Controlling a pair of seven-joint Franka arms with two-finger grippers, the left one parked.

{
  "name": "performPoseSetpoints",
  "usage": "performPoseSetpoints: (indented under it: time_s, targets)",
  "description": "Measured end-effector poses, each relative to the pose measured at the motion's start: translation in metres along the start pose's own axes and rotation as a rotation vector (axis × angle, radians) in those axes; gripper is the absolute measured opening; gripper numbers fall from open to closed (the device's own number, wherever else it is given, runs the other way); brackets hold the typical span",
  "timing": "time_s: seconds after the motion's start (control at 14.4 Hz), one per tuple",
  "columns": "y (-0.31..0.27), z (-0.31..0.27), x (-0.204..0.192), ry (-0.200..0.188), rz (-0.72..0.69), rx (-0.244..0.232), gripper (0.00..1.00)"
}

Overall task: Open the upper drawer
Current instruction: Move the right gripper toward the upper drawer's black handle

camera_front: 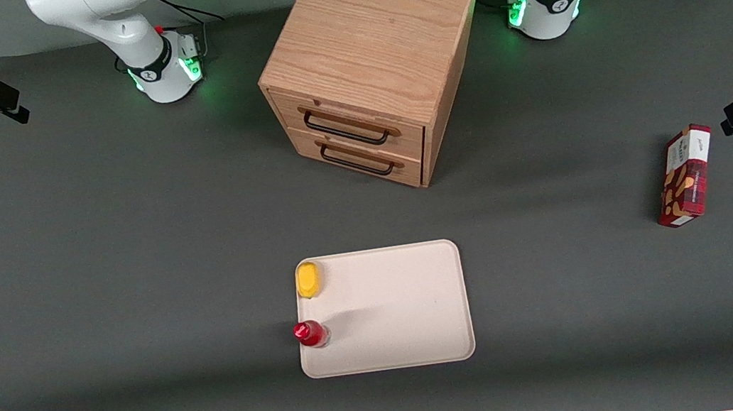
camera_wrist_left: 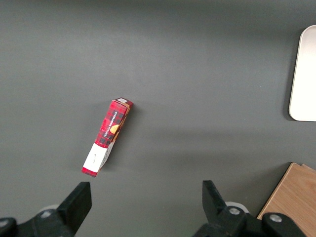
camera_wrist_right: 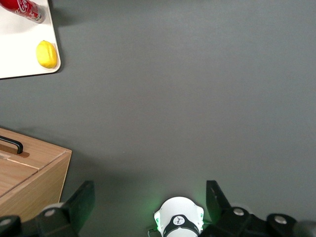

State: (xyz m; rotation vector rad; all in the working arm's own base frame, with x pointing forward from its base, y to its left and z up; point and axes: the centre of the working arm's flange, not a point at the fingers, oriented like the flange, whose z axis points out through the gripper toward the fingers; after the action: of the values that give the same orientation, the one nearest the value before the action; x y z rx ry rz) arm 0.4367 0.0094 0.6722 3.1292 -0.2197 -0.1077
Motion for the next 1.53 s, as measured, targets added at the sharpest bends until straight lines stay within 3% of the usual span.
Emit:
performPoseSetpoints:
  time_s: [0.56, 0.77, 1.04, 1.18, 1.39, 1.53]
  targets:
    - [0.000, -0.003, -0.002, -0.010, -0.001, -0.002, 1.00]
    - [-0.007, -0.007, -0.009, -0.053, -0.113, 0.009, 1.00]
    - [-0.032, -0.037, -0.006, -0.024, -0.407, 0.113, 1.00]
    - [-0.077, -0.045, -0.004, -0.019, -0.573, 0.152, 1.00]
    - [-0.146, -0.024, 0.001, -0.066, -0.858, 0.237, 1.00]
    - [-0.177, 0.004, 0.014, -0.120, -0.985, 0.352, 1.00]
